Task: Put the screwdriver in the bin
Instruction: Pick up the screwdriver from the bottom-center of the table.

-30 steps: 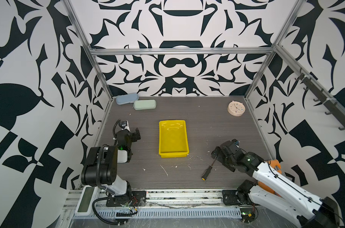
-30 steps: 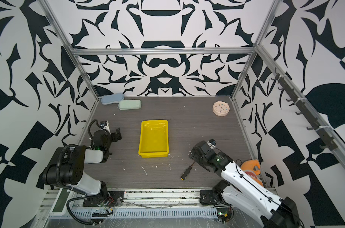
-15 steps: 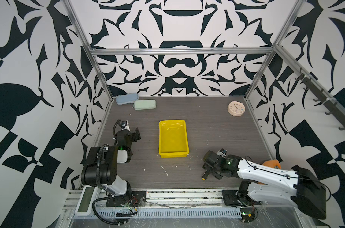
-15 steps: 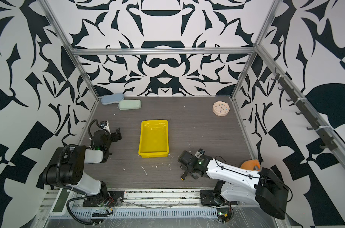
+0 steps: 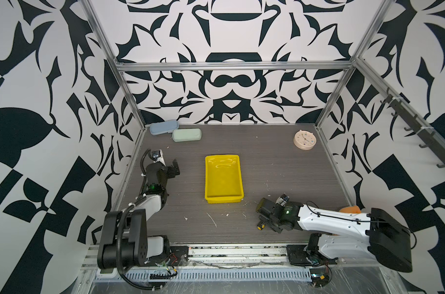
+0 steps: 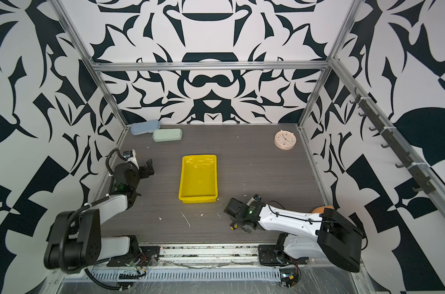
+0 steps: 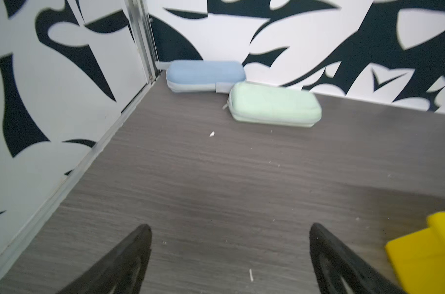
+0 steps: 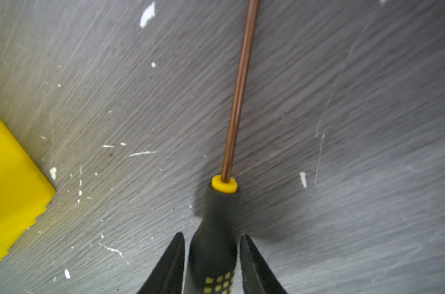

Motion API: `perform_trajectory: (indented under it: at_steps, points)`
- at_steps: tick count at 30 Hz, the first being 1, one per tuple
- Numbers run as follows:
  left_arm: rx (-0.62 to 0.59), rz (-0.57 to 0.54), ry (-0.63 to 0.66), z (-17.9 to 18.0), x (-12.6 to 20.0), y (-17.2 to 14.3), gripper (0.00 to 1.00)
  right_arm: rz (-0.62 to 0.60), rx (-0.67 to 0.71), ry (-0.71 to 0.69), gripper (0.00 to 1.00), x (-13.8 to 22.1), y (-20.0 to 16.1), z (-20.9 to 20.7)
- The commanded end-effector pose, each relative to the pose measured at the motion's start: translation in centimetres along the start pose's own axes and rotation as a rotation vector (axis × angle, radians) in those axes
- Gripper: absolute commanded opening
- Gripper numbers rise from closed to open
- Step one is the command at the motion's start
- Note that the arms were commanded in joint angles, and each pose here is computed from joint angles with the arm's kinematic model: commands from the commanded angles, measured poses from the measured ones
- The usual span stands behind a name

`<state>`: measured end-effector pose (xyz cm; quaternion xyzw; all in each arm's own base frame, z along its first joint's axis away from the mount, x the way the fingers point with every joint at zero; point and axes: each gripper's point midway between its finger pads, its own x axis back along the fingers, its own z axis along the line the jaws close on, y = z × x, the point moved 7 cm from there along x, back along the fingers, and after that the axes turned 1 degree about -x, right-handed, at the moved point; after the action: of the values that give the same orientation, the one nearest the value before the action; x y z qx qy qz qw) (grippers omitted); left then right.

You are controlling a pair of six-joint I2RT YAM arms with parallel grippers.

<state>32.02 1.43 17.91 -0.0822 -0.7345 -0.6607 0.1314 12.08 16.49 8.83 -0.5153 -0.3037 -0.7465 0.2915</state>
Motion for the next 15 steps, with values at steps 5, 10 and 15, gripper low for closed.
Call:
perform_trajectory:
  at_steps: [5,10,15]
  points:
    - [0.262,0.200,-0.144,-2.1,3.0,1.8,0.99,-0.026,0.000,-0.038,0.41,-1.1,-0.1,0.0]
    - [0.262,0.264,-0.300,-3.7,2.6,1.3,0.99,-0.051,0.009,-0.040,0.28,-0.7,0.1,0.7]
    - [0.280,0.363,-0.366,-4.5,1.0,0.6,0.99,-0.177,0.038,-0.015,0.25,2.4,1.8,2.0]
